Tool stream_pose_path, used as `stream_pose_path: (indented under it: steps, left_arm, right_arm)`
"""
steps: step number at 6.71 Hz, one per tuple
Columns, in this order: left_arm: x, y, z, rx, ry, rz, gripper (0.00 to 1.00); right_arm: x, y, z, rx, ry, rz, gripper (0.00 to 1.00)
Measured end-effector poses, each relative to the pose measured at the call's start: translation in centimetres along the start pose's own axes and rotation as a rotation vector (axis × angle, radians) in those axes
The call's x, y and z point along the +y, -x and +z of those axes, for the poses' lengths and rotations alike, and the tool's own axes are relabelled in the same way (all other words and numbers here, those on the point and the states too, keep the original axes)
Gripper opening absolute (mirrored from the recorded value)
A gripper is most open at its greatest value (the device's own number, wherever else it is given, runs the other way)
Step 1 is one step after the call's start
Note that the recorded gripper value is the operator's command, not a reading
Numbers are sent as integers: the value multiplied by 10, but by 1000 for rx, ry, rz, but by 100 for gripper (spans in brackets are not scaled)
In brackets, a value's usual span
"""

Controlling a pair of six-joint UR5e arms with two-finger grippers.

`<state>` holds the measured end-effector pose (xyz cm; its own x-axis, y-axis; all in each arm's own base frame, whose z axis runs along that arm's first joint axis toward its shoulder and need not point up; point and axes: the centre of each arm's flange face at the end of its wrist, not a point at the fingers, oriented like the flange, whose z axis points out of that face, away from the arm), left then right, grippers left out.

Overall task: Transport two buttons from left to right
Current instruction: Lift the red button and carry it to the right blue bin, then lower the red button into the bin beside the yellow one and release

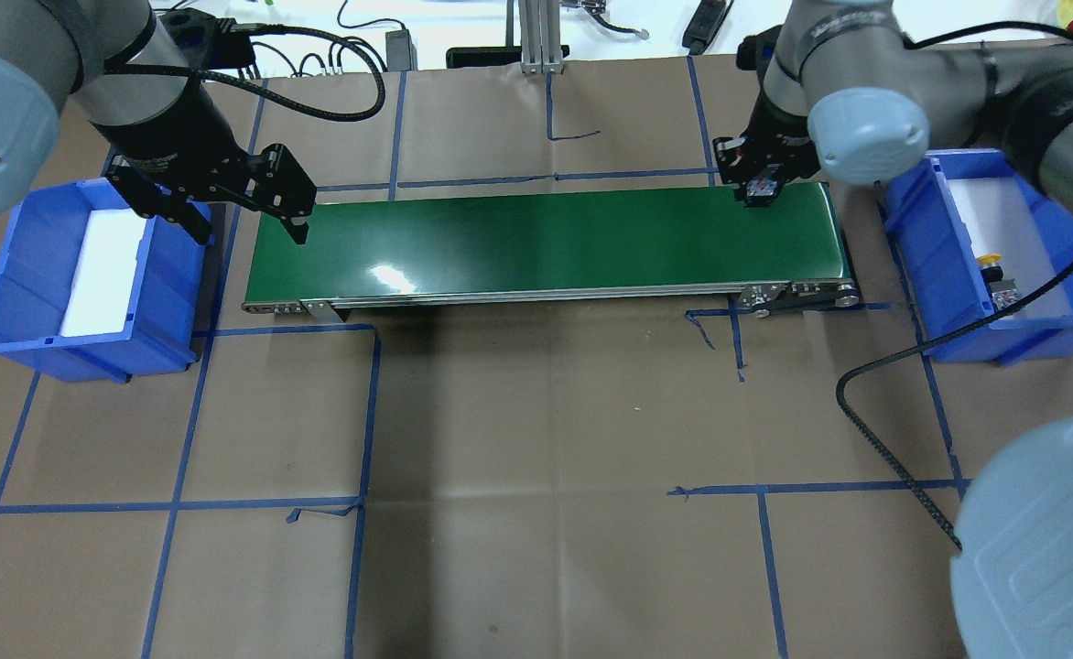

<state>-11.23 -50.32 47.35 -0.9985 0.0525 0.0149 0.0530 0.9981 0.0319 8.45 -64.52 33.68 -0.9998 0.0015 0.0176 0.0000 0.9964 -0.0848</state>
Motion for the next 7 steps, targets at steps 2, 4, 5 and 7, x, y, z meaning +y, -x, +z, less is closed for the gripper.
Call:
stream_pose_path:
  steps: [2,4,5,7]
  left_arm:
    - [0,0,0,0,0,2,100]
    - [0,0,0,0,0,4,100]
    - [0,0,0,0,0,4,100]
    - [0,0,0,0,0,3,100]
  right_arm:
    - [-17,-112,-59,21,-28,-25,5]
    - [-24,-207,-54,36,-20,-100,5]
    - [-25,-231,-34,31,5,-114,5]
    - [-24,-262,6,9,55,-126,5]
